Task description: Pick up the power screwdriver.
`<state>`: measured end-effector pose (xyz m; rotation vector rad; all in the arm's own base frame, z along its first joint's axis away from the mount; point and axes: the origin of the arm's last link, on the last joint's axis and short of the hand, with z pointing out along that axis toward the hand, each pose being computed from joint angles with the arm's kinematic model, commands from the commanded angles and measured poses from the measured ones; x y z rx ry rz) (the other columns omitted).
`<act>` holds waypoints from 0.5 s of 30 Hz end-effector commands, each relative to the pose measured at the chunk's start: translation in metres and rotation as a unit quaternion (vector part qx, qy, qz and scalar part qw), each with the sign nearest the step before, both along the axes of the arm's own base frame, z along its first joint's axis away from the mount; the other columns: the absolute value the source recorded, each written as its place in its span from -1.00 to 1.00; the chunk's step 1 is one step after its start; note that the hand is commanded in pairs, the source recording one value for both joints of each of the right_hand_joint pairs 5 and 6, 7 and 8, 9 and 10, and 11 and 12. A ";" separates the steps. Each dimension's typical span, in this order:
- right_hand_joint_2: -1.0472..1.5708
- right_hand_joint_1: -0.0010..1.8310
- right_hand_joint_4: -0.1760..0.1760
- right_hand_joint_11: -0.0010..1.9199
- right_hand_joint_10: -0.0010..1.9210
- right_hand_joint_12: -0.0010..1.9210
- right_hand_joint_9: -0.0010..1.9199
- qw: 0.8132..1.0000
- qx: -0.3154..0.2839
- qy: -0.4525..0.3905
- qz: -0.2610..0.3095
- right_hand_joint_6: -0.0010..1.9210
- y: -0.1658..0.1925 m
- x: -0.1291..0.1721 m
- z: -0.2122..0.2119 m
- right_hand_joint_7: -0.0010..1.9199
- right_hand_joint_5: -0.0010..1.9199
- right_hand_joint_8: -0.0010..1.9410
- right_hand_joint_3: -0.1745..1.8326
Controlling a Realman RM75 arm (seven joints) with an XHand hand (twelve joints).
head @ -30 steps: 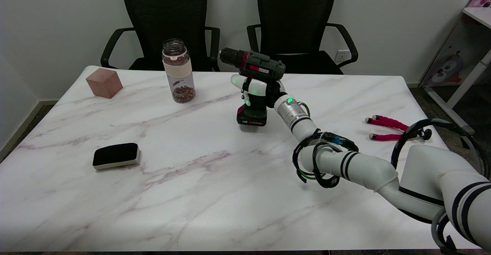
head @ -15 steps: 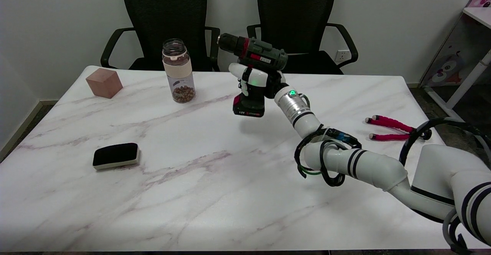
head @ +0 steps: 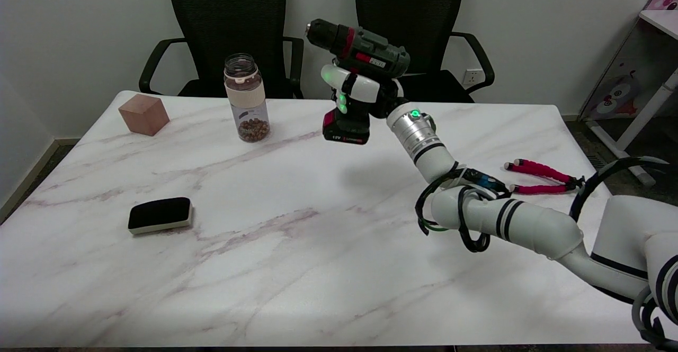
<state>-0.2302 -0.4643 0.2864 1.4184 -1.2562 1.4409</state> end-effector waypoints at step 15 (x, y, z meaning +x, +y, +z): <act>0.45 -0.01 1.00 1.00 1.00 1.00 1.00 0.996 0.013 -0.014 0.085 1.00 0.024 0.051 0.022 1.00 1.00 0.98 -0.08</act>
